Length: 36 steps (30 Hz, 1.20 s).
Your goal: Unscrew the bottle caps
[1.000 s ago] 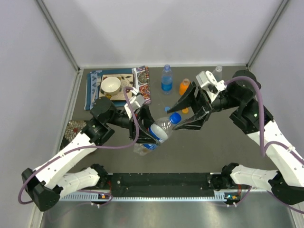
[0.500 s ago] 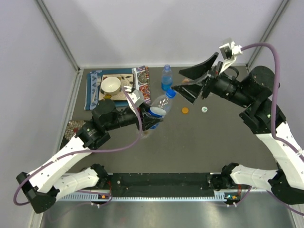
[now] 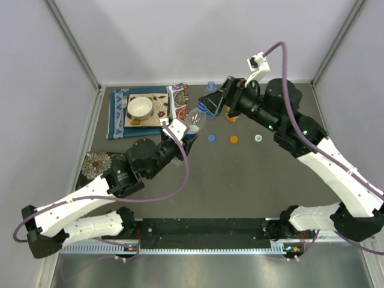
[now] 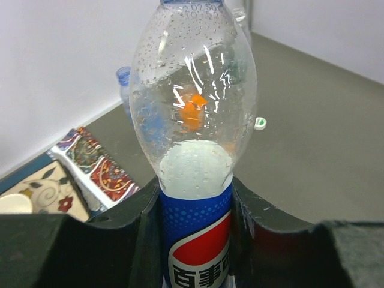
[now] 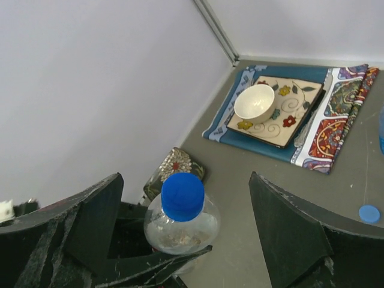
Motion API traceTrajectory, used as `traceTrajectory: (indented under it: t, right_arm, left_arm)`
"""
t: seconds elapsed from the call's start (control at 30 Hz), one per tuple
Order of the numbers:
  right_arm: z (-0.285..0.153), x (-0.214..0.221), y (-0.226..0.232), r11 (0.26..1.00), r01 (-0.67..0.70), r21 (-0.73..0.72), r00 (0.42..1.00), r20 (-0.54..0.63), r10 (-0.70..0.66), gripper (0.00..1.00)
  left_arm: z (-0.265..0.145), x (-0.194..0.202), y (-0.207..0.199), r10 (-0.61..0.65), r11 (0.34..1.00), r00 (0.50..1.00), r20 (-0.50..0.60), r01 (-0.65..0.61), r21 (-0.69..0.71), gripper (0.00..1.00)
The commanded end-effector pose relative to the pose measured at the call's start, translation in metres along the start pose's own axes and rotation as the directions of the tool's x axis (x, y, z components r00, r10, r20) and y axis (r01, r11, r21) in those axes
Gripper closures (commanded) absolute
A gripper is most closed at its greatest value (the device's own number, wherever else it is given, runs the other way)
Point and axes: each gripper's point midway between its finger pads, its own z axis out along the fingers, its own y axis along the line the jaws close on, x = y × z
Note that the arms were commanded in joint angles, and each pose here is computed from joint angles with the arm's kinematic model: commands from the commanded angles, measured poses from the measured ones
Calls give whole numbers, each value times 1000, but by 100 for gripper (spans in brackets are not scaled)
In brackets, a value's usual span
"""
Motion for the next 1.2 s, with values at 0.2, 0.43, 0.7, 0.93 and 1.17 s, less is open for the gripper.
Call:
traceTrajectory:
  t: [0.2, 0.43, 0.7, 0.93, 1.17]
  right_arm:
    - [24, 0, 4, 999, -35, 35, 999, 12, 35, 26]
    - [33, 8, 3, 999, -39, 37, 999, -4, 39, 42]
    - [38, 17, 4, 999, -36, 13, 999, -26, 36, 69]
    - [30, 32, 7, 1000, -12, -28, 997, -74, 10, 100]
    - [-8, 28, 41, 957, 127, -263, 984, -90, -155, 100]
  left_arm:
    - [0, -10, 24, 53, 982, 998, 42, -44, -183, 59]
    - [1, -8, 22, 52, 983, 998, 44, -44, -178, 59]
    - [2, -7, 18, 46, 986, 998, 47, -37, -160, 59]
    - [-3, -20, 7, 20, 996, 995, 94, -12, -83, 57]
    - [-22, -45, -35, -76, 978, 981, 177, 39, 205, 57]
